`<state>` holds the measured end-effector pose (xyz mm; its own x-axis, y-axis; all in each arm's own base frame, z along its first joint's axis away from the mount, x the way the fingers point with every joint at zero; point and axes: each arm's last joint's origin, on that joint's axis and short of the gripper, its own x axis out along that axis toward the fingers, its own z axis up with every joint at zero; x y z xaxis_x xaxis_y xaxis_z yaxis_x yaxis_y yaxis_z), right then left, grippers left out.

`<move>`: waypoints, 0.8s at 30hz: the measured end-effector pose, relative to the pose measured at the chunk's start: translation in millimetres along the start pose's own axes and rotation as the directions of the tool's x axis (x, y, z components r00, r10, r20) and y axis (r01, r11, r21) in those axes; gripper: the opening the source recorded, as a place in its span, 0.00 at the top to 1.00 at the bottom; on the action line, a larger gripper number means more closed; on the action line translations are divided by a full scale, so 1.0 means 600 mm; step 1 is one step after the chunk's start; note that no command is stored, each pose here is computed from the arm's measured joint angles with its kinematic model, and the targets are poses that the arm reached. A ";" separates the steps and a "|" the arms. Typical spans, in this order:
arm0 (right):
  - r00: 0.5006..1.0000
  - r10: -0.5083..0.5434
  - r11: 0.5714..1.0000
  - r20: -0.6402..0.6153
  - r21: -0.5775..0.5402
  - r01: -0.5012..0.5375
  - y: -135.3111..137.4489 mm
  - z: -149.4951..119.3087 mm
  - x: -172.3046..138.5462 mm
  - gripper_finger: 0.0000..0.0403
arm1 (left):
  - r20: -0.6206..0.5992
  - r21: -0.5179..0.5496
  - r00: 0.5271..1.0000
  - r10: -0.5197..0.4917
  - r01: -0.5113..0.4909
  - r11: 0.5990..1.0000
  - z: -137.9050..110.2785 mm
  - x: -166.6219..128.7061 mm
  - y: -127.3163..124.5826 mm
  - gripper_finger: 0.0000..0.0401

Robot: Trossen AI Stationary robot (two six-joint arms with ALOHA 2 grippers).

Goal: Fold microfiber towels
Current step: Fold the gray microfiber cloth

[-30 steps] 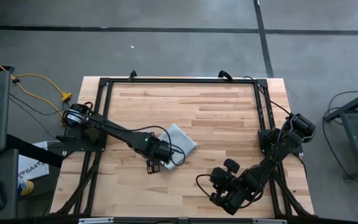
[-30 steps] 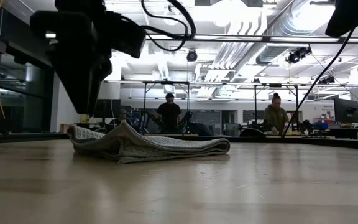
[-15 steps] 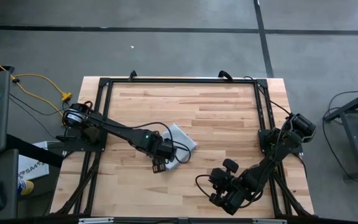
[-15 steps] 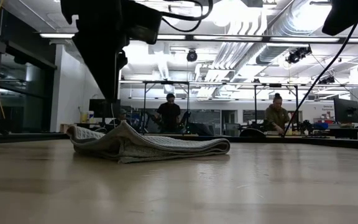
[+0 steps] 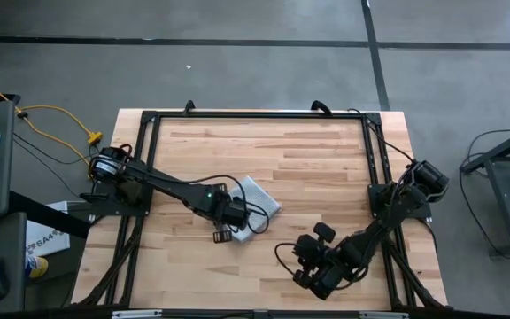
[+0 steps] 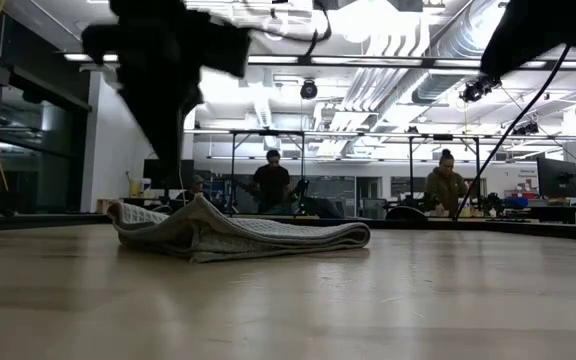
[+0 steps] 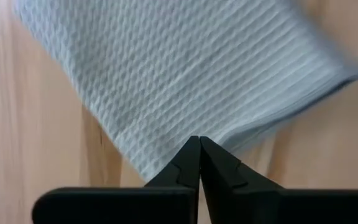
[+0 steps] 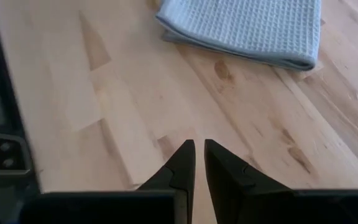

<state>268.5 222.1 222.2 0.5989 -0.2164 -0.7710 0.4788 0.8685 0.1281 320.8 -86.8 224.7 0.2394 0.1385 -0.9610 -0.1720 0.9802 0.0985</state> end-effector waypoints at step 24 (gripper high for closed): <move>0.994 0.038 0.994 0.098 0.102 -0.048 -0.087 0.057 0.142 0.93 | -0.075 0.051 0.979 0.192 -0.189 0.981 -0.057 0.065 0.018 1.00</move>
<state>316.5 143.1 171.3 0.6769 -0.2260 -0.7005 0.5122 0.8281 0.2277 295.8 -75.7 179.7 0.1299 0.3131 -0.9408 -0.1653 0.9424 0.2908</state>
